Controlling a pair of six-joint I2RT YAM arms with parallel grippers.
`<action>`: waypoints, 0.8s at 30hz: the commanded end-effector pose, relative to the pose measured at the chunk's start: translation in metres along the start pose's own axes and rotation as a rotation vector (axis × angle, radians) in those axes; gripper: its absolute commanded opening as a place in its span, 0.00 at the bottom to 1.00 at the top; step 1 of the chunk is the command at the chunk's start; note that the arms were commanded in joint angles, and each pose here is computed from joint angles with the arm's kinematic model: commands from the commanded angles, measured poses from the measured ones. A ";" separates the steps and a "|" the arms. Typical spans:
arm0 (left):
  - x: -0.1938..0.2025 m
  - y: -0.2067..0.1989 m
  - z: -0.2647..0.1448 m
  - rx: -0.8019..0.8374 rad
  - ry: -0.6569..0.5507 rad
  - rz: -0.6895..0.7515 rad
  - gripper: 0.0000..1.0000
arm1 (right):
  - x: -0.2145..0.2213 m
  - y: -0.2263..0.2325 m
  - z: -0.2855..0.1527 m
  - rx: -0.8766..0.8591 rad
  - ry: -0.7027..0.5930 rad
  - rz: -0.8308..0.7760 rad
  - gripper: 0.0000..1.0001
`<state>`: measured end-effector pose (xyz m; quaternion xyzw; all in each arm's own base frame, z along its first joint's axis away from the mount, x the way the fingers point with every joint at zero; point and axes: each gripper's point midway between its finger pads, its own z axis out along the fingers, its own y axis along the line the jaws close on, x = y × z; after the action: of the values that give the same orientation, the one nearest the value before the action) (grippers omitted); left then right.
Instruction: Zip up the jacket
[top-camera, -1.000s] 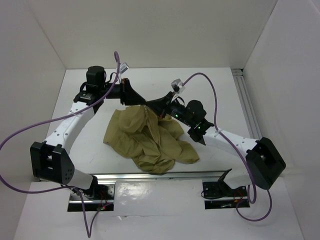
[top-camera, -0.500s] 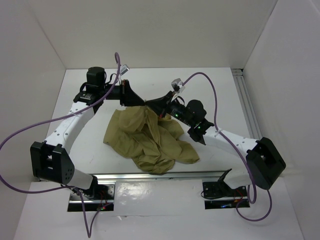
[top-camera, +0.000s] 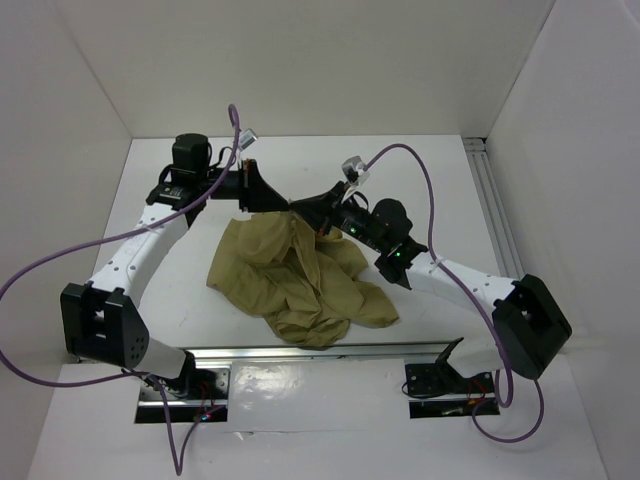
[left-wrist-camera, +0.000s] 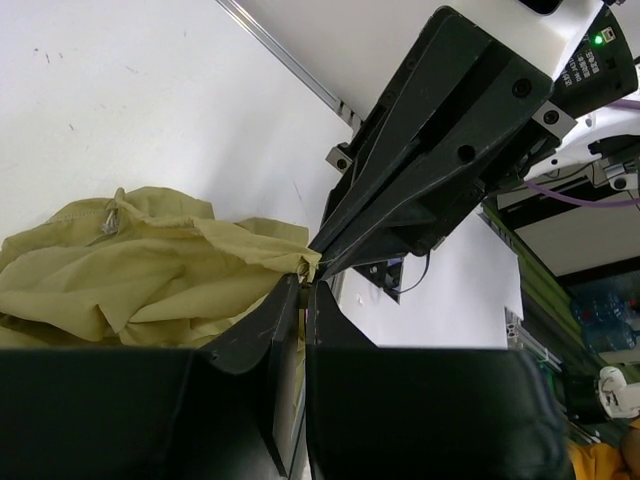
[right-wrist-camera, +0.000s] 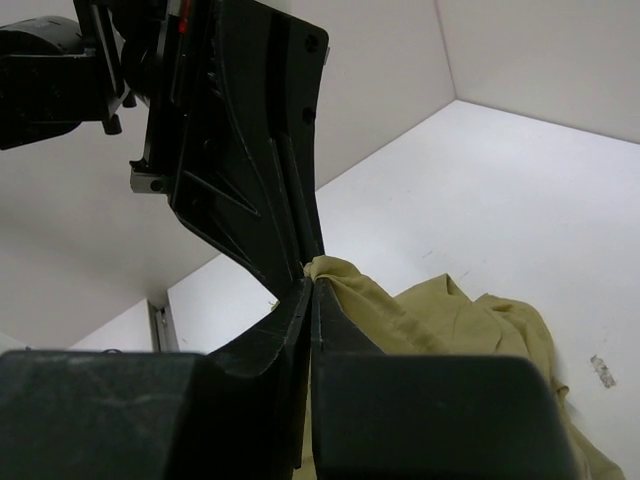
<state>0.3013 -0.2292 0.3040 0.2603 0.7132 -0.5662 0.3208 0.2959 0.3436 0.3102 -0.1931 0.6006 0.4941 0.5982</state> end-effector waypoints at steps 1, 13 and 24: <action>0.000 -0.004 -0.002 0.038 0.005 0.018 0.00 | -0.036 0.007 0.007 0.003 -0.087 -0.028 0.08; -0.005 0.017 -0.010 -0.050 -0.043 -0.058 0.00 | -0.055 -0.005 -0.017 0.143 -0.112 -0.056 0.61; -0.012 0.033 -0.013 -0.111 -0.091 -0.122 0.00 | 0.016 -0.001 -0.028 0.140 0.096 0.106 0.36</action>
<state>0.3235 -0.2115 0.2855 0.1753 0.7505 -0.5546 0.3139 0.2894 0.3124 0.3233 -0.1375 0.6319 0.4636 0.6057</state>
